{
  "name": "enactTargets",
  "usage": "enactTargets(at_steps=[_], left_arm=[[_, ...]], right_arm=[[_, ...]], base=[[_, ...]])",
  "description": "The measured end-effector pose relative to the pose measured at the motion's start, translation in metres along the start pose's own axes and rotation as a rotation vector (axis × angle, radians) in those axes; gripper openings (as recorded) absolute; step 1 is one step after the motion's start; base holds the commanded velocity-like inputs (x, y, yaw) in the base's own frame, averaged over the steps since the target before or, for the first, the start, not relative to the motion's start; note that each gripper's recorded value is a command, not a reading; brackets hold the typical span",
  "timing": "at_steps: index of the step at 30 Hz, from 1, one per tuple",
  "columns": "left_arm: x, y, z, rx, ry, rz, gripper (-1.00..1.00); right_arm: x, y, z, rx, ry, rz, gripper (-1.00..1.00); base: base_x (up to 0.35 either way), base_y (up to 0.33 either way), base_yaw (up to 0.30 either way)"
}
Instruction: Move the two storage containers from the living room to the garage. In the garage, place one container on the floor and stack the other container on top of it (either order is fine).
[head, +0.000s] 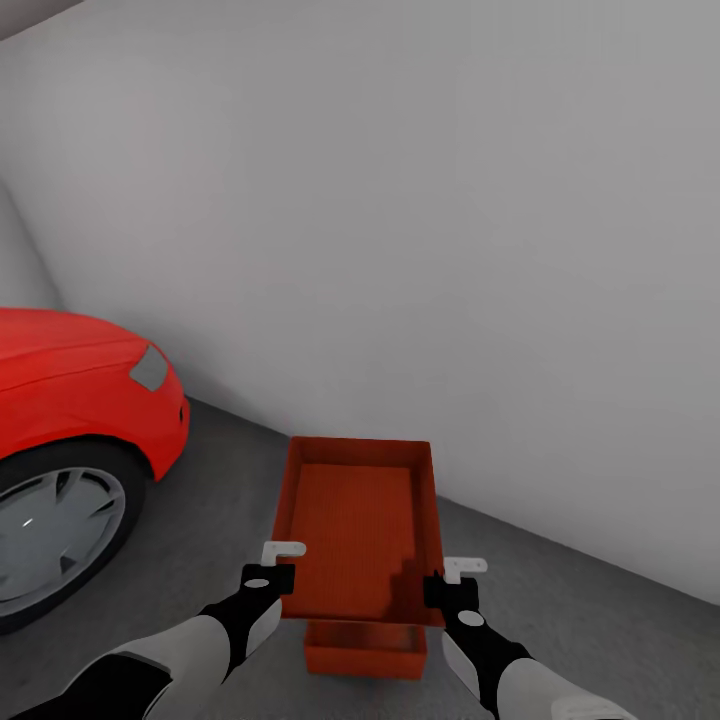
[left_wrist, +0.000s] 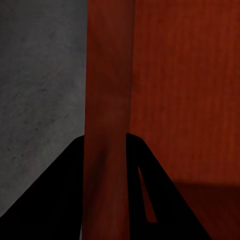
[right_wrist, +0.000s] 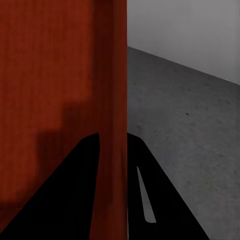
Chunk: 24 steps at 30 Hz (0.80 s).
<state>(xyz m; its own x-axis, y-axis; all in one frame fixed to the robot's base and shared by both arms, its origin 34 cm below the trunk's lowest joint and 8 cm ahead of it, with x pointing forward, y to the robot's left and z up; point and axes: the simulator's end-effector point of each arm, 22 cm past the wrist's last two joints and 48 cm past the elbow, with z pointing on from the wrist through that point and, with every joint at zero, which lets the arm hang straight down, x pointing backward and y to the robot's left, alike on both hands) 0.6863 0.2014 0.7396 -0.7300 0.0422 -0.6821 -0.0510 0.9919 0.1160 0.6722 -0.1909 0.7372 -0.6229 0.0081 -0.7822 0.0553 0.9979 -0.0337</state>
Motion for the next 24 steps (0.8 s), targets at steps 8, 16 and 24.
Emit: enactTargets(at_steps=[8, 16, 24], left_arm=[[0.007, -0.001, 0.003, 0.001, 0.012, 0.002, -1.00], [0.013, -0.001, 0.006, 0.001, 0.025, 0.003, -1.00], [0.020, -0.002, 0.009, 0.002, 0.038, 0.005, -1.00]], right_arm=[[0.007, 0.000, 0.002, 0.000, 0.013, -0.001, -1.00], [0.014, 0.000, 0.004, 0.000, 0.025, -0.002, -1.00], [0.021, 0.000, 0.006, 0.000, 0.038, -0.002, -1.00]], base=[[0.000, 0.000, 0.000], [0.000, 0.000, 0.000], [0.000, 0.000, 0.000]])
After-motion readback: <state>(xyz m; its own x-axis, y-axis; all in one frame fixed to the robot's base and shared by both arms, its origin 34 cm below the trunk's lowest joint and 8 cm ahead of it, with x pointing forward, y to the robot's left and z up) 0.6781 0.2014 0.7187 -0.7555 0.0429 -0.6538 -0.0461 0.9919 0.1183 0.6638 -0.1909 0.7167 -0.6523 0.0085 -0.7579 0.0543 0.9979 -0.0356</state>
